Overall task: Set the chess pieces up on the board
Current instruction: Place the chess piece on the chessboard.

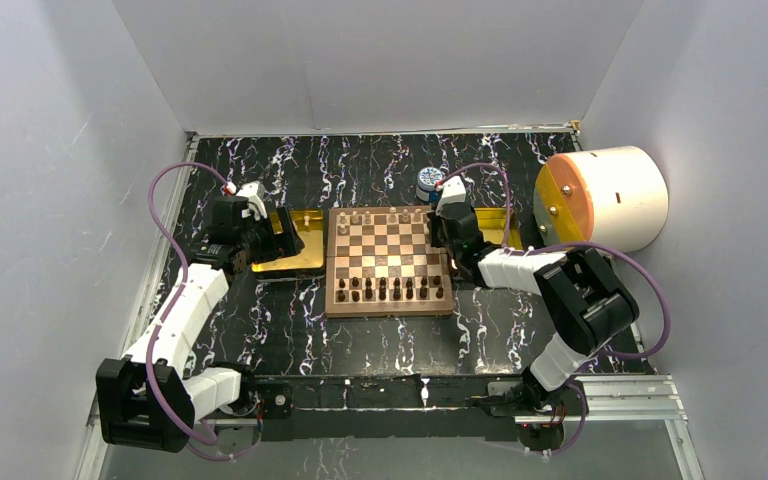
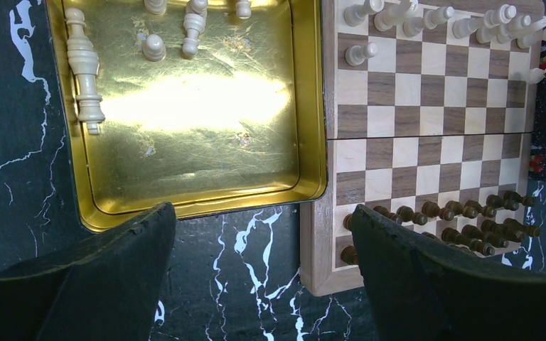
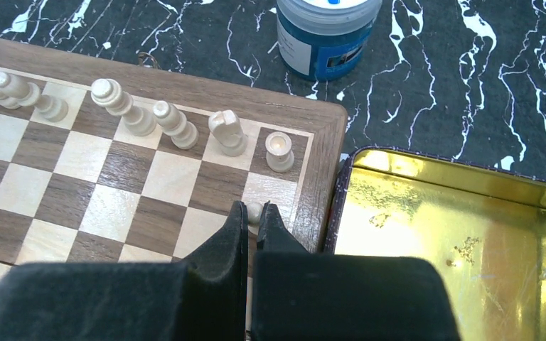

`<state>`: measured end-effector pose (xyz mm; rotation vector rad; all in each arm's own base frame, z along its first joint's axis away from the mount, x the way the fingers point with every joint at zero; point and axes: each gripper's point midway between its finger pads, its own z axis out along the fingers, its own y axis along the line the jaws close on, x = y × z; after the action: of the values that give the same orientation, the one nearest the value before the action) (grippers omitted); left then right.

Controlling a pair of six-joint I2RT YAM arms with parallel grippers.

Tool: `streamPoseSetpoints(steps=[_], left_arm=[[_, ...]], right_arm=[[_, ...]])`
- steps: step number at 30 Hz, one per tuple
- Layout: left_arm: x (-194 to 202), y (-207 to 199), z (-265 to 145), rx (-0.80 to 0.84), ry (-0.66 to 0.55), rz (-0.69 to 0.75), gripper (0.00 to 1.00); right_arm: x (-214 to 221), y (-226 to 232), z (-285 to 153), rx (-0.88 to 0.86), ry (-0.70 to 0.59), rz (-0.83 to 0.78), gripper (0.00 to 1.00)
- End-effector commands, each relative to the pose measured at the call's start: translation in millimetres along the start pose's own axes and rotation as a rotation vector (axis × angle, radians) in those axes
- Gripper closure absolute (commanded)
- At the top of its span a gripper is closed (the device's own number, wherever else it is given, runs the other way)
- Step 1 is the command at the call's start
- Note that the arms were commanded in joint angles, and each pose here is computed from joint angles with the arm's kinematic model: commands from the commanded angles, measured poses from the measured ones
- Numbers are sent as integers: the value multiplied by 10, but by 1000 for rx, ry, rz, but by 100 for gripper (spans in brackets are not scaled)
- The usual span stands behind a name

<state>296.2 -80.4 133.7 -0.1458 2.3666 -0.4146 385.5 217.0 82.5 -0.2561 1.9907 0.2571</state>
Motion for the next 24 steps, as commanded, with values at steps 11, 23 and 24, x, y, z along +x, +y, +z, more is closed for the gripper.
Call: streamPoseSetpoints(steps=[11, 23, 24], left_arm=[[-64, -63, -58, 31, -35, 22, 9], [-60, -62, -49, 30, -33, 23, 9], [-61, -65, -49, 31, -32, 22, 9]], right_arm=[[-92, -49, 100, 37, -102, 56, 93], [-38, -52, 120, 38, -105, 76, 88], [-34, -55, 120, 40, -105, 75, 87]])
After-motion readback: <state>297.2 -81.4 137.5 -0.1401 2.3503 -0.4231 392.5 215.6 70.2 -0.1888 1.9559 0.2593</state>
